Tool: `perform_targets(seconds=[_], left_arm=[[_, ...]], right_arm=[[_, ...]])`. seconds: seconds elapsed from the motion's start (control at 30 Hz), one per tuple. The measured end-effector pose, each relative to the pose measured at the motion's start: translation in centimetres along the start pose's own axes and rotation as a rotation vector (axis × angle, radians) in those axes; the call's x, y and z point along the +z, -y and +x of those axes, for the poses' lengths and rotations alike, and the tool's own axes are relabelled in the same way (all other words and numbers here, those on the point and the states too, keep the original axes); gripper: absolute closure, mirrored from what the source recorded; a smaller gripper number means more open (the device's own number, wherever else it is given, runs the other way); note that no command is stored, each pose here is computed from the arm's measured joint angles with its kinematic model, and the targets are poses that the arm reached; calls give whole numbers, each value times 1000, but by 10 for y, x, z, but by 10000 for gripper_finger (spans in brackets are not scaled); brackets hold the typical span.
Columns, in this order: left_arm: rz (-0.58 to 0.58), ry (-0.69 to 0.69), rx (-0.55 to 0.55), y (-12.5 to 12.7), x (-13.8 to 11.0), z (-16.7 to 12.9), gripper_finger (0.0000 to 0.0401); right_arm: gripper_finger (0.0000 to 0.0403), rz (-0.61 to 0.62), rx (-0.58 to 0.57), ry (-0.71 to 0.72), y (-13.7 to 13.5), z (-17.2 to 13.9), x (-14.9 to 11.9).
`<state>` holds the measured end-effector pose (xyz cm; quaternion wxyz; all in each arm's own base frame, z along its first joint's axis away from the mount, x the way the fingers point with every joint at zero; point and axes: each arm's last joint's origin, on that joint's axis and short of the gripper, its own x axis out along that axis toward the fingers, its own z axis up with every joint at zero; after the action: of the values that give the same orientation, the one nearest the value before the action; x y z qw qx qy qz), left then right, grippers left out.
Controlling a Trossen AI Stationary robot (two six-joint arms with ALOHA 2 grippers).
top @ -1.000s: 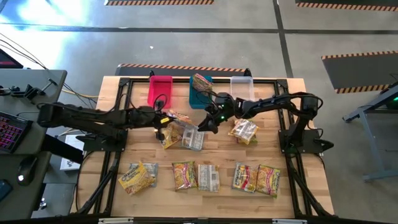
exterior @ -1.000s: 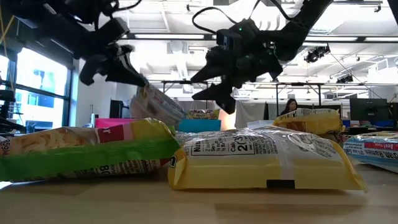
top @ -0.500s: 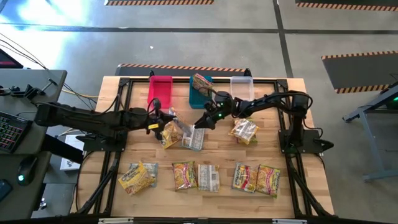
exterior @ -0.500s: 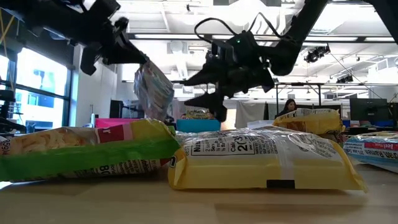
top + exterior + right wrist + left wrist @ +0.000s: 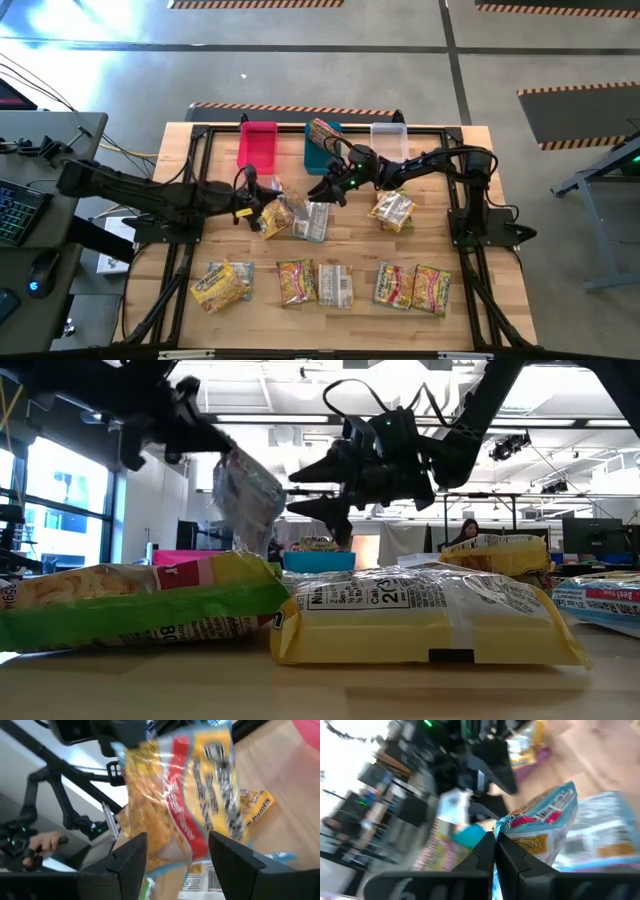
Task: Sort Maruchan noodles
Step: Put the top blue noodle pack into the red bin
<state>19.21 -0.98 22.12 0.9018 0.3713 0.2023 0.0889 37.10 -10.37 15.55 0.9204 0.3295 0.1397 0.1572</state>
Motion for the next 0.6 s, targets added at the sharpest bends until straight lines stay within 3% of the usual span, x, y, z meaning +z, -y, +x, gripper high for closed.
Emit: perform_targets(seconds=[0.33, 0.6], left_arm=[[-285, -119, -167, 39, 1, -8, 401], [-709, -247, -310, 58, -2, -18, 392]], right_arm=[[202, -118, -23, -44, 3, 0, -5], [202, -113, -34, -66, 4, 0, -8]])
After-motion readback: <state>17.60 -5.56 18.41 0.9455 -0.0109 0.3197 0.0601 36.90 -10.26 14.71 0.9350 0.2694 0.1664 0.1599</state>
